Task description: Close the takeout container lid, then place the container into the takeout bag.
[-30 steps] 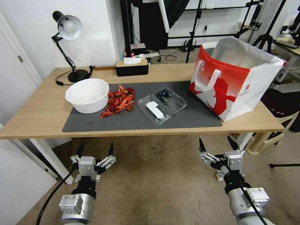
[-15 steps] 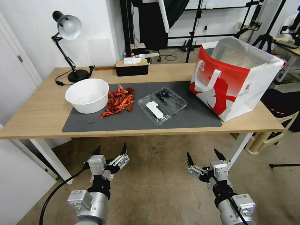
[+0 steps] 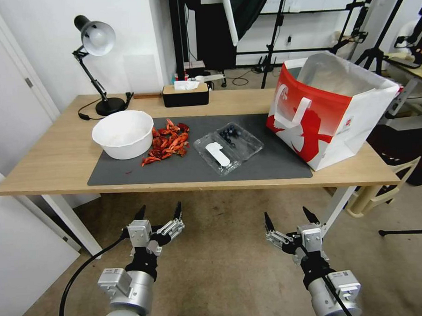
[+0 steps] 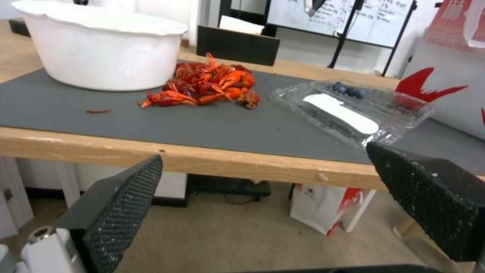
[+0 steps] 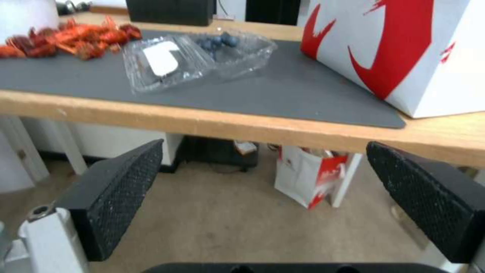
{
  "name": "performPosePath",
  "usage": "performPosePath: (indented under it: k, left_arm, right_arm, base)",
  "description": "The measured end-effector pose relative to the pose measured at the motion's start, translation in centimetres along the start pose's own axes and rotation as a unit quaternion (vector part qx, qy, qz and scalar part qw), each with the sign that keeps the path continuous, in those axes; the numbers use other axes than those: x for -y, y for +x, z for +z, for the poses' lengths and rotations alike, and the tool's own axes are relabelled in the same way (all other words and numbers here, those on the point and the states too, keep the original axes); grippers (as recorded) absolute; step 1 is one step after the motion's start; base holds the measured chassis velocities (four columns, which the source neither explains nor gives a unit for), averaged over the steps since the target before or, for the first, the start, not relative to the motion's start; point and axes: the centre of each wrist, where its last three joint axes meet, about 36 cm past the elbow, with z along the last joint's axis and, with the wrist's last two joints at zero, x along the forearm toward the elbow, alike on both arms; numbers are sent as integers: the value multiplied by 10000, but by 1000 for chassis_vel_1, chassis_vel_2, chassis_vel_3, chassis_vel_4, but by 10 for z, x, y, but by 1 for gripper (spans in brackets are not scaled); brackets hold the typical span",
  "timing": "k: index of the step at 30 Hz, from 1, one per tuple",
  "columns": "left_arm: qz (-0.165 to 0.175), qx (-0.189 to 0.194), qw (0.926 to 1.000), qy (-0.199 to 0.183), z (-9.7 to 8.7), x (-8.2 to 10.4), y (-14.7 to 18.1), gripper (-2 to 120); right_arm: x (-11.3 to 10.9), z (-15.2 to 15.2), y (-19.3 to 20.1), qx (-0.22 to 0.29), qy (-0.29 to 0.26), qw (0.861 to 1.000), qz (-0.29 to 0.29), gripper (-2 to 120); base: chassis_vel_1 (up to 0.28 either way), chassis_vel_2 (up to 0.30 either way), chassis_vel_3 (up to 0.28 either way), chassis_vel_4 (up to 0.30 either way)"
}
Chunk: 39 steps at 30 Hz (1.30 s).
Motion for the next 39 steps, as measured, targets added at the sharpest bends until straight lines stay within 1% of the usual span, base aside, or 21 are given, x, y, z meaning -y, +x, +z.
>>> performPosePath:
  k: [2,3,5,6,8,9,11,13,14,15,17,26,30,31,33,34,36,38,39]
  left_arm:
    - [-7,24,10000,-17,-1,-3,-1,100]
    - [-7,24,10000,-17,-1,-3,-1,100]
    - [-24,43,10000,-43,-1,-5,-1,100]
    - [-24,43,10000,-43,-1,-5,-1,100]
    - [-48,71,9999,-59,-1,-7,-1,100]
    - [-48,71,9999,-59,-1,-7,-1,100]
    - [-79,73,9999,-68,0,-7,0,100]
    - [-112,75,9999,-87,2,-7,0,100]
    - [-112,75,9999,-87,2,-7,0,100]
    - [-134,76,9998,-95,3,-8,0,100]
    - [-155,83,9998,-101,4,-9,0,100]
    - [-226,103,9996,-121,7,-12,0,100]
    - [-297,80,9994,-143,11,-14,0,100]
    - [-297,80,9994,-143,11,-14,0,100]
    - [-387,55,9991,-134,16,-15,0,100]
    - [-387,55,9991,-134,16,-15,0,100]
    - [-458,30,9989,-131,21,-16,-1,100]
    - [-501,13,9987,-134,25,-18,-1,100]
    - [-501,13,9987,-134,25,-18,-1,100]
  right_arm:
    - [5,-3,-10,149,-238,9995,-151,100]
    - [5,-3,-10,149,-238,9995,-151,100]
    - [11,-3,-23,294,-538,9974,-380,100]
    - [11,-3,-23,294,-538,9974,-380,100]
    - [19,-1,-44,413,-882,9929,-682,100]
    - [19,-1,-44,413,-882,9929,-682,100]
    - [26,1,-69,486,-1192,9869,-974,100]
    - [31,2,-90,486,-1386,9822,-1169,100]
    - [31,2,-90,486,-1386,9822,-1169,100]
    - [33,1,-101,443,-1461,9803,-1251,100]
    - [33,1,-109,395,-1491,9793,-1311,100]
    - [29,-5,-138,248,-1427,9776,-1529,100]
    - [18,-14,-167,23,-1315,9786,-1584,100]
    - [18,-14,-167,23,-1315,9786,-1584,100]
    - [4,-34,-197,-447,-1255,9810,-1408,100]
    - [4,-34,-197,-447,-1255,9810,-1408,100]
    - [-5,-51,-214,-881,-1444,9774,-1267,100]
    - [-9,-55,-224,-1067,-1467,9765,-1167,100]
    - [-9,-55,-224,-1067,-1467,9765,-1167,100]
  base:
    - [0,0,0,0]
    - [0,0,0,0]
    - [0,0,0,0]
    - [0,0,0,0]
    - [0,0,0,0]
    - [0,0,0,0]
    - [0,0,0,0]
    - [0,0,0,0]
    - [0,0,0,0]
    - [0,0,0,0]
    - [0,0,0,0]
    - [0,0,0,0]
    - [0,0,0,0]
    - [0,0,0,0]
    - [0,0,0,0]
    - [0,0,0,0]
    - [0,0,0,0]
    - [0,0,0,0]
    - [0,0,0,0]
